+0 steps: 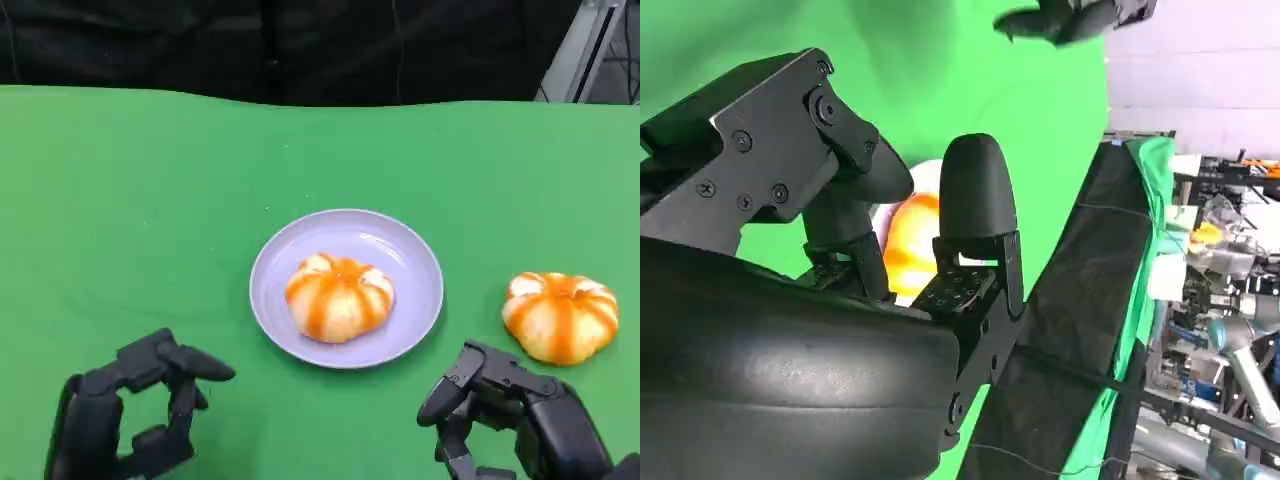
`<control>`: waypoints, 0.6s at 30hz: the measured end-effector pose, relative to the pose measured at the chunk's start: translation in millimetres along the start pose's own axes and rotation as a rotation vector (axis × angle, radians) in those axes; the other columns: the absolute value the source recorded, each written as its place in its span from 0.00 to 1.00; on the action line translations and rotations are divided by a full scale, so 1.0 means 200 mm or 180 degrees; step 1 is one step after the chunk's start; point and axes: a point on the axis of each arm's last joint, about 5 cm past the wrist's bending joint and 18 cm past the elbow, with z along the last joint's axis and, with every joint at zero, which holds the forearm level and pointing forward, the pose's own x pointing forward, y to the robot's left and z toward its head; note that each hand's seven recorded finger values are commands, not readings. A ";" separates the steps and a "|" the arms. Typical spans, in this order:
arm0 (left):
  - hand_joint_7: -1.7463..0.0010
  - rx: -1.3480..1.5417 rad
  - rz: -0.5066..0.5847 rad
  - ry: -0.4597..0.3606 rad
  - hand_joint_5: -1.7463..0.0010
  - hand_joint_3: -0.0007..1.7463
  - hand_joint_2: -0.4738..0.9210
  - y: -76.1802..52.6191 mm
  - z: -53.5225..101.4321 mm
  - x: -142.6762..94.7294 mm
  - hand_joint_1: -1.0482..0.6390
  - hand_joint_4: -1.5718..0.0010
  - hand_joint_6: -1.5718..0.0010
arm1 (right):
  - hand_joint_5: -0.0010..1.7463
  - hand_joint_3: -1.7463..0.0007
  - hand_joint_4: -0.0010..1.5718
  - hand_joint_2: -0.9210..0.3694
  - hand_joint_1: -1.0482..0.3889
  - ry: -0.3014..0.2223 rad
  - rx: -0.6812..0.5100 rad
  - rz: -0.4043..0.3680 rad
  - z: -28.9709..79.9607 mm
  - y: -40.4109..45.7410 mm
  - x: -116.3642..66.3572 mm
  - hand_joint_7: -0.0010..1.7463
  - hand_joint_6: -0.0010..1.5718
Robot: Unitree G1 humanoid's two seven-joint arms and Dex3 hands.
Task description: Grasp the bread from the table and place it into the plate.
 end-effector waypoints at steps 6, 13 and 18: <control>0.10 -0.0179 -0.0034 0.0226 0.00 0.76 0.67 -0.01 0.02 -0.02 0.55 0.45 0.54 | 0.94 0.30 0.45 0.36 0.74 0.0022 -0.0018 -0.0017 0.00 -0.017 -0.01 0.78 0.46; 0.11 -0.0248 -0.0043 0.0219 0.00 0.75 0.67 -0.01 0.03 0.00 0.54 0.46 0.52 | 0.94 0.29 0.44 0.36 0.75 0.0007 -0.0036 -0.0031 0.00 -0.034 -0.02 0.78 0.46; 0.12 -0.0291 -0.0029 0.0190 0.00 0.74 0.67 -0.02 0.03 0.01 0.54 0.46 0.51 | 0.93 0.28 0.44 0.37 0.75 -0.0002 -0.0050 -0.0032 0.01 -0.041 -0.02 0.79 0.47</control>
